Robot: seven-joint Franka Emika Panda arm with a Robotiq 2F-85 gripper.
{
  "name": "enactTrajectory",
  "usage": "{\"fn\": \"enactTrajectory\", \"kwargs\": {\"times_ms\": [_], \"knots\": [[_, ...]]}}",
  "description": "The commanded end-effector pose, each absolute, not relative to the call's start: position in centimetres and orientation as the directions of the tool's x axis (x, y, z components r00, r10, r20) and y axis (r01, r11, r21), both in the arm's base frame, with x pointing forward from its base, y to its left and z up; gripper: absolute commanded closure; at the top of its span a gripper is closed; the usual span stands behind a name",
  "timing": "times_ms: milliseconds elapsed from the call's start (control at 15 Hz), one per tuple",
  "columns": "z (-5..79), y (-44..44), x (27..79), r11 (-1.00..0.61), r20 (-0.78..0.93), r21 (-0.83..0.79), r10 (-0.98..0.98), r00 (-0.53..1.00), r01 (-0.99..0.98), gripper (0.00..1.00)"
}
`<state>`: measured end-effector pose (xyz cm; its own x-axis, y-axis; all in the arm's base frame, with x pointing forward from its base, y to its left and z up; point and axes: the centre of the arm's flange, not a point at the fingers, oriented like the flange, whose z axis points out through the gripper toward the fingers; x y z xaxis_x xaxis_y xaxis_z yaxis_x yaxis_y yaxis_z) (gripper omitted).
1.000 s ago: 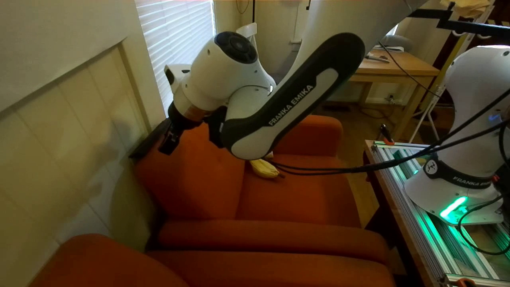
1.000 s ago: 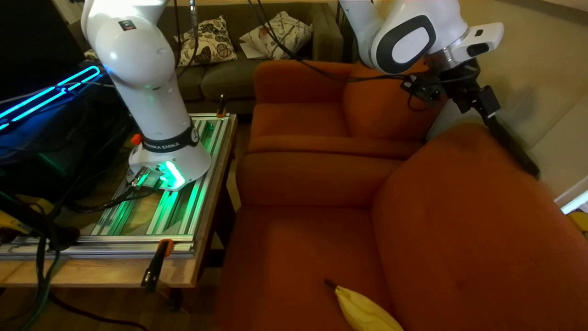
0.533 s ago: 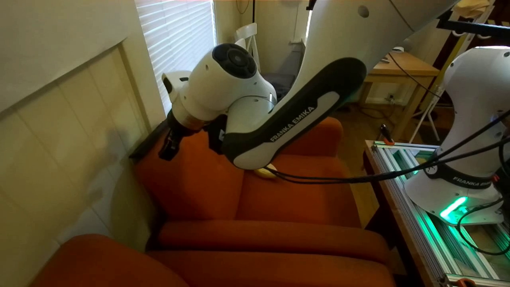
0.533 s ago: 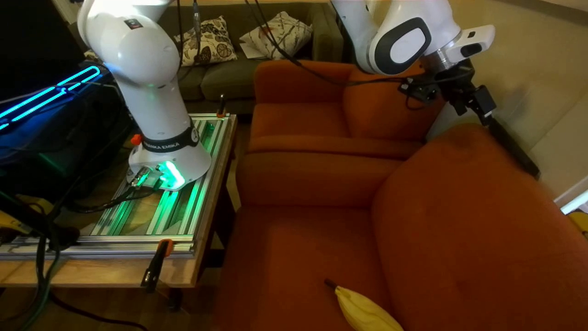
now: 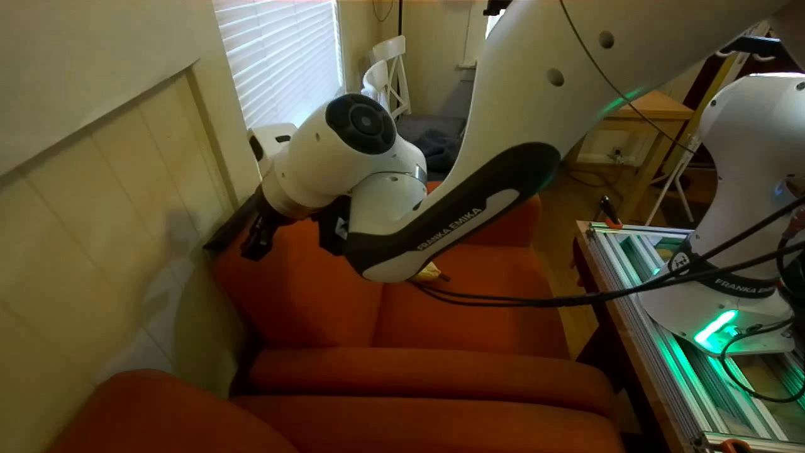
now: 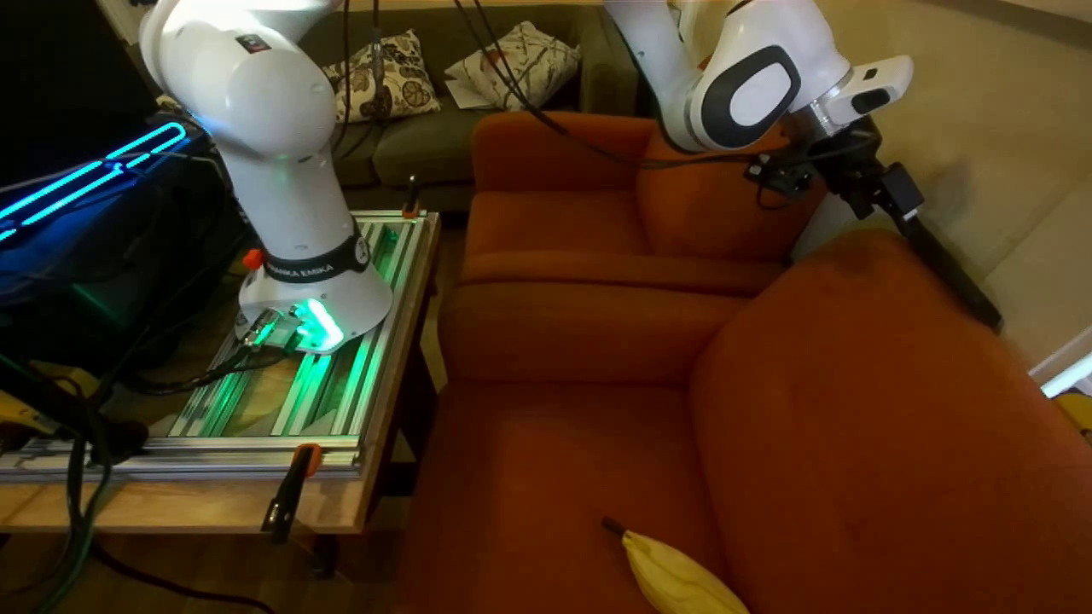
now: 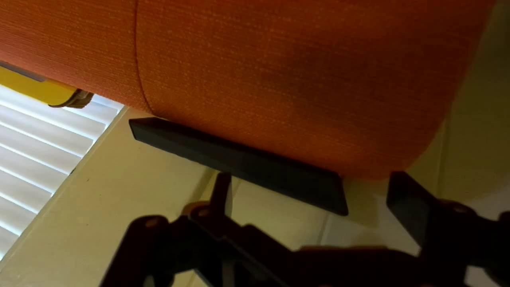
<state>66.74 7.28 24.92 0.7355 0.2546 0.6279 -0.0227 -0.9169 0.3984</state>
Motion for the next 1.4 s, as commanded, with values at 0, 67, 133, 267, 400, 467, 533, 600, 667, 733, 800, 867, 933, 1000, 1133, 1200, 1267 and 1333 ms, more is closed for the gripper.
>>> {"fn": "enactTrajectory", "kwargs": {"times_ms": [0, 67, 133, 267, 400, 467, 533, 600, 667, 733, 800, 867, 933, 1000, 1133, 1200, 1267, 1333], "knots": [[23.8, 7.8, 68.3, -0.907, 0.662, 0.417, 0.256, 0.705, -0.063, 0.00], [23.6, 7.8, 68.6, -0.904, 0.665, 0.422, 0.258, 0.700, -0.067, 0.00], [23.4, 7.8, 68.9, -0.903, 0.671, 0.425, 0.262, 0.694, -0.070, 0.00], [23.1, 7.8, 69.5, -0.899, 0.677, 0.430, 0.264, 0.687, -0.078, 0.00], [22.7, 7.8, 70.0, -0.897, 0.681, 0.434, 0.265, 0.682, -0.084, 0.00], [22.5, 7.8, 70.3, -0.897, 0.684, 0.433, 0.266, 0.680, -0.085, 0.00], [22.3, 7.9, 70.5, -0.897, 0.688, 0.434, 0.267, 0.675, -0.088, 0.00], [22.2, 8.0, 70.8, -0.897, 0.692, 0.433, 0.268, 0.670, -0.089, 0.00], [22.0, 8.1, 71.0, -0.896, 0.696, 0.434, 0.270, 0.665, -0.092, 0.00], [21.8, 8.2, 71.2, -0.896, 0.697, 0.434, 0.269, 0.664, -0.093, 0.00], [21.7, 8.3, 71.5, -0.895, 0.701, 0.436, 0.271, 0.660, -0.096, 0.00], [21.6, 8.4, 71.7, -0.893, 0.704, 0.438, 0.272, 0.656, -0.100, 0.00], [21.5, 8.4, 71.9, -0.891, 0.708, 0.442, 0.274, 0.651, -0.105, 0.00], [21.4, 8.4, 72.1, -0.888, 0.708, 0.446, 0.277, 0.649, -0.108, 0.00], [21.2, 8.2, 72.3, -0.882, 0.709, 0.457, 0.282, 0.647, -0.116, 0.00], [21.1, 8.1, 72.4, -0.878, 0.708, 0.462, 0.284, 0.646, -0.120, 0.00], [21.1, 8.0, 72.5, -0.874, 0.705, 0.471, 0.289, 0.647, -0.123, 0.00], [20.9, 7.9, 72.6, -0.869, 0.702, 0.478, 0.293, 0.649, -0.125, 0.00]]}}
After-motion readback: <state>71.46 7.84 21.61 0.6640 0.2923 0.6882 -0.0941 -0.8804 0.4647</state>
